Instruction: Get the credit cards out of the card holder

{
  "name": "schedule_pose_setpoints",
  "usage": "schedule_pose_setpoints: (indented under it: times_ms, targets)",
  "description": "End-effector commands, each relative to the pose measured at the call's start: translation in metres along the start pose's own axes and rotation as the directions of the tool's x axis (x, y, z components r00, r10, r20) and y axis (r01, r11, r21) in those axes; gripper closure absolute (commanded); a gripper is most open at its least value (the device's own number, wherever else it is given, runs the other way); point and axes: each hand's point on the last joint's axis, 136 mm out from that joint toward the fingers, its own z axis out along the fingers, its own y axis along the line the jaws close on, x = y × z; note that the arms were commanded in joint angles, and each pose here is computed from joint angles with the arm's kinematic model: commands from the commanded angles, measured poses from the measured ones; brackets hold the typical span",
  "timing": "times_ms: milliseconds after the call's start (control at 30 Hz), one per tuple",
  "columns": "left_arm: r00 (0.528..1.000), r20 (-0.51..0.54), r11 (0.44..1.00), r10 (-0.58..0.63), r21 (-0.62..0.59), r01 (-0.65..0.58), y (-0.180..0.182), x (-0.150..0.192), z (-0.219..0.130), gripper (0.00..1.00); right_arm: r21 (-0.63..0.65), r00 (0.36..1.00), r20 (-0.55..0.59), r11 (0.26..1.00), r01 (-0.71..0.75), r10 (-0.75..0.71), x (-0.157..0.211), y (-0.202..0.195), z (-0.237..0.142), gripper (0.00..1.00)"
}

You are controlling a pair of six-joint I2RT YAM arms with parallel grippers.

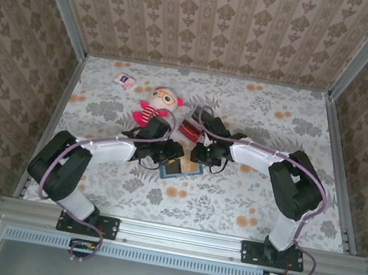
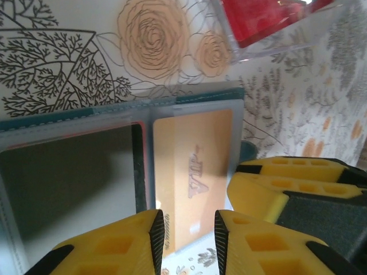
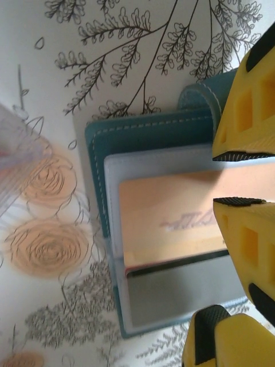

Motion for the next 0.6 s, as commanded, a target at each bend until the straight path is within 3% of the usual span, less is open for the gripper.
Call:
schedule_pose_setpoints:
  times_ms: [0, 100, 333, 567]
  targets:
    - [1.0, -0.02, 1.0, 0.008, 0.023, -0.008, -0.008, -0.001, 0.008, 0.68, 0.055, 1.0, -0.024, 0.998, -0.019, 0.02, 0.002, -0.011, 0.006, 0.74]
    - [1.0, -0.027, 1.0, -0.004, 0.01, 0.005, -0.003, -0.001, 0.014, 0.68, 0.071, 0.998, -0.052, 0.997, -0.017, 0.021, 0.004, -0.013, 0.011, 0.79]
    - [0.999, -0.041, 1.0, -0.004, -0.027, 0.002, 0.012, 0.002, 0.024, 0.67, 0.1, 0.997, -0.068, 0.994, -0.03, 0.037, 0.015, -0.028, 0.021, 0.81]
    - [0.998, -0.057, 0.999, 0.025, 0.046, -0.022, 0.0, 0.004, 0.027, 0.7, 0.098, 0.996, -0.082, 0.994, -0.038, 0.046, 0.023, -0.032, 0.026, 0.81]
